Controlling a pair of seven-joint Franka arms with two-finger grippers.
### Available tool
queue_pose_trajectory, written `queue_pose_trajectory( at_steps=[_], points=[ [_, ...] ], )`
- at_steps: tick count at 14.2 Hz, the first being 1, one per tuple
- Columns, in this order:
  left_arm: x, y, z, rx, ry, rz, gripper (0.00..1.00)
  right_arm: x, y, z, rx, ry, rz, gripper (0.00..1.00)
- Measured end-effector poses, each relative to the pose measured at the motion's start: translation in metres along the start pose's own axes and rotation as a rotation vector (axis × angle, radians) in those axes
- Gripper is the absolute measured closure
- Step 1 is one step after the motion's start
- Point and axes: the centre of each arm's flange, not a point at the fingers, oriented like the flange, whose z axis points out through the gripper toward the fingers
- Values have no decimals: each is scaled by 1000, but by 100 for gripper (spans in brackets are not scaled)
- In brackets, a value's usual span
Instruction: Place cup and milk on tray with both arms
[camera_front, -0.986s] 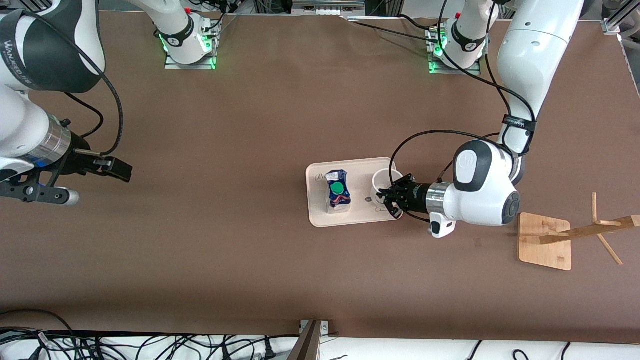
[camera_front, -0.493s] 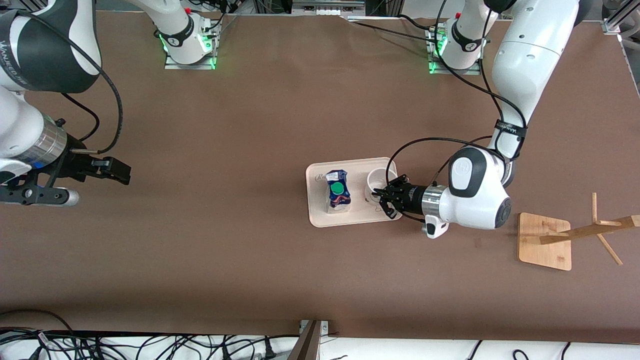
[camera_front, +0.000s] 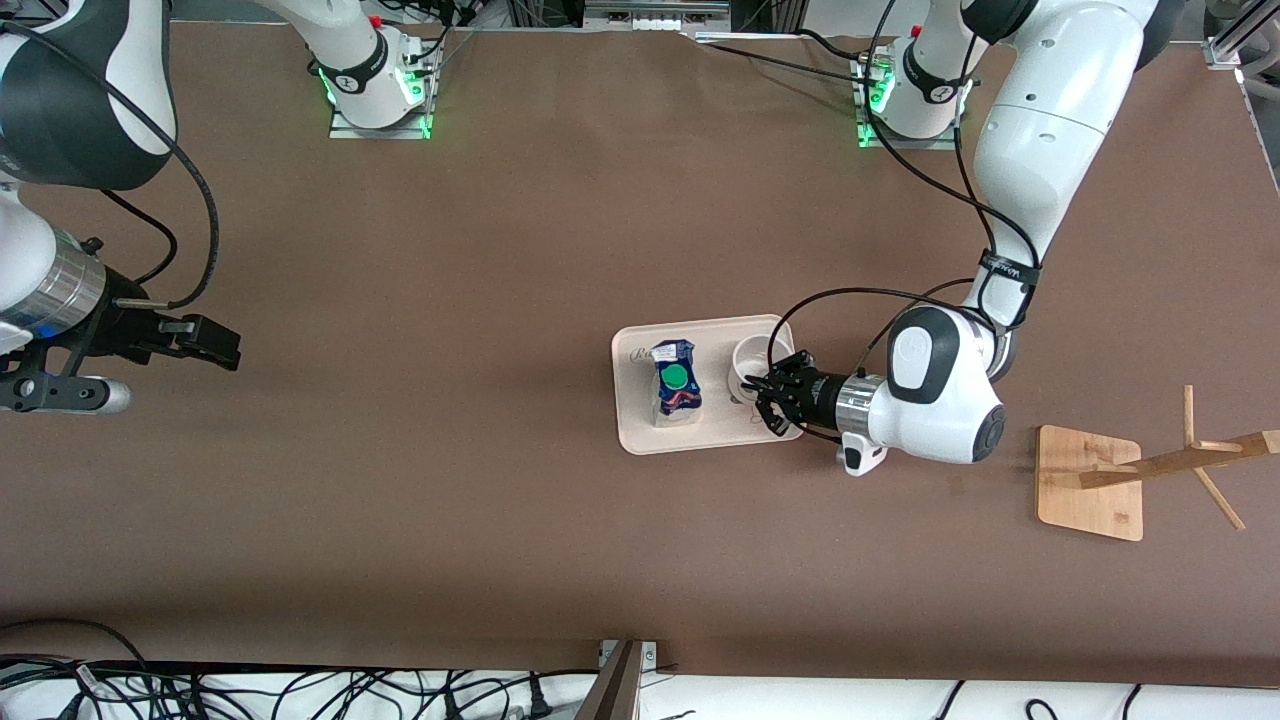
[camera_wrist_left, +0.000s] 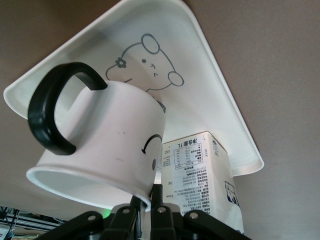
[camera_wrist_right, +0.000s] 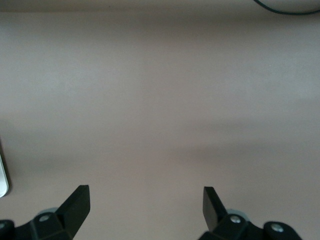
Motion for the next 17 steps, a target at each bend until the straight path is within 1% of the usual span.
queue_pose_trajectory(
  at_steps=[4, 5, 6, 7, 8, 9, 10, 11, 12, 14, 16, 17],
  points=[
    [5, -1, 5, 6, -3, -7, 92, 1, 9, -1, 9, 1, 8, 0],
    [5, -1, 5, 7, -3, -7, 88, 1, 16, -1, 30, -3, 11, 0],
    [5, -1, 5, 6, -3, -8, 78, 1, 26, -1, 58, -4, 16, 0],
    [5, -1, 5, 6, -4, -8, 69, 0, 40, -2, 74, 3, 23, 0],
    [5, -1, 5, 6, -4, -8, 58, -3, 51, -5, 49, 13, 17, 0],
    [5, -1, 5, 6, -4, -8, 50, -8, 53, -9, -4, 22, -2, 0],
    [5, 0, 4, 5, -4, -8, 39, -13, 45, -13, -44, 29, -28, 0],
    [5, 0, 3, 2, -3, -7, 30, -18, 34, -15, -62, 34, -45, 0],
    [4, 1, -2, -6, 1, -5, 19, -23, 29, -16, -70, 34, -51, 0],
    [-3, 5, -24, -33, 14, 9, 1, -24, 36, -14, -64, 51, -45, 0],
    [-23, 5, -64, -66, 37, 39, 0, -23, 46, -10, -60, 60, -34, 0],
    [-37, 3, -90, -85, 67, 69, 0, -23, 51, -9, -55, 58, -26, 0]
  ],
)
